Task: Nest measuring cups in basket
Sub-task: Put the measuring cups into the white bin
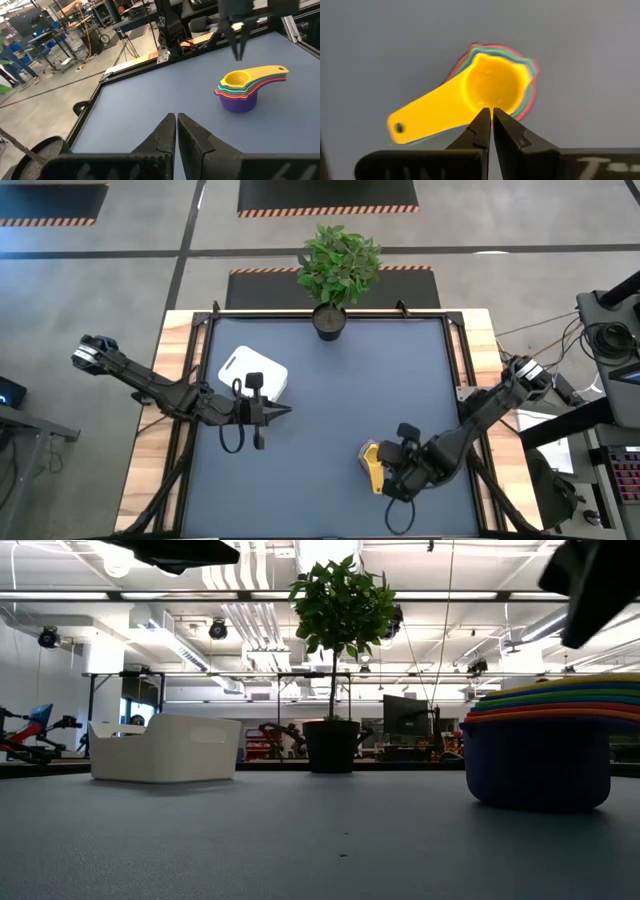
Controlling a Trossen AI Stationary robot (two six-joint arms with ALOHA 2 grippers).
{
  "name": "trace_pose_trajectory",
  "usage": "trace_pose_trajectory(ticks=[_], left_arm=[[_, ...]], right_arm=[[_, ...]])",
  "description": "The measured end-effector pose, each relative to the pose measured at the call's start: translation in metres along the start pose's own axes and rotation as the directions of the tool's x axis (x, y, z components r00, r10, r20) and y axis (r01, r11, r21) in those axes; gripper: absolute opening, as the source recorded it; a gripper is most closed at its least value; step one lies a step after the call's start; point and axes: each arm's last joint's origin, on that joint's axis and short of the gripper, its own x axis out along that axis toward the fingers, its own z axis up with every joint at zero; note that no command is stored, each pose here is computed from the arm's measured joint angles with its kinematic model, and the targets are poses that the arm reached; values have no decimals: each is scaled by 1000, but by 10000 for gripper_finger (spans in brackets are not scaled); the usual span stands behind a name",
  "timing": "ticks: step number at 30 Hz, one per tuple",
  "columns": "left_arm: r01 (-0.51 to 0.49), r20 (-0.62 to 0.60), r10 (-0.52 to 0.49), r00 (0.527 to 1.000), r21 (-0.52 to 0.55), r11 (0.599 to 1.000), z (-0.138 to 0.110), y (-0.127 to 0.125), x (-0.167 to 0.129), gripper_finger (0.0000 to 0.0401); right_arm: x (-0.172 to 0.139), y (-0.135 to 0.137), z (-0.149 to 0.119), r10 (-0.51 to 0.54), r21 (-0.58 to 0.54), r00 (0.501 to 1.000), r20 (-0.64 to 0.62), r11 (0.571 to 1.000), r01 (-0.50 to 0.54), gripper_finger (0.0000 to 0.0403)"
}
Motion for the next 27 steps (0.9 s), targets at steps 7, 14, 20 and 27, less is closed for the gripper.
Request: trace_pose_trajectory(ticks=[7, 14, 20, 27], left_arm=[[-12, 61, 14, 998, -37, 999, 6, 1, 0, 0], [-3, 112, 12, 994, -76, 997, 31, -8, 19, 0], [29, -2, -29, 1000, 6, 1000, 50, -33, 59, 0], [71, -168, -62, 984, 47, 996, 55, -59, 93, 0]], right_arm=[[-4, -20, 1, -35, -180, 989, 145, 982, 61, 8], [-8, -47, -26, 16, -287, 938, 346, 954, 89, 8], [-10, -72, -39, 73, -317, 883, 464, 944, 88, 9], [-5, -78, -49, 210, -425, 861, 462, 905, 7, 9]])
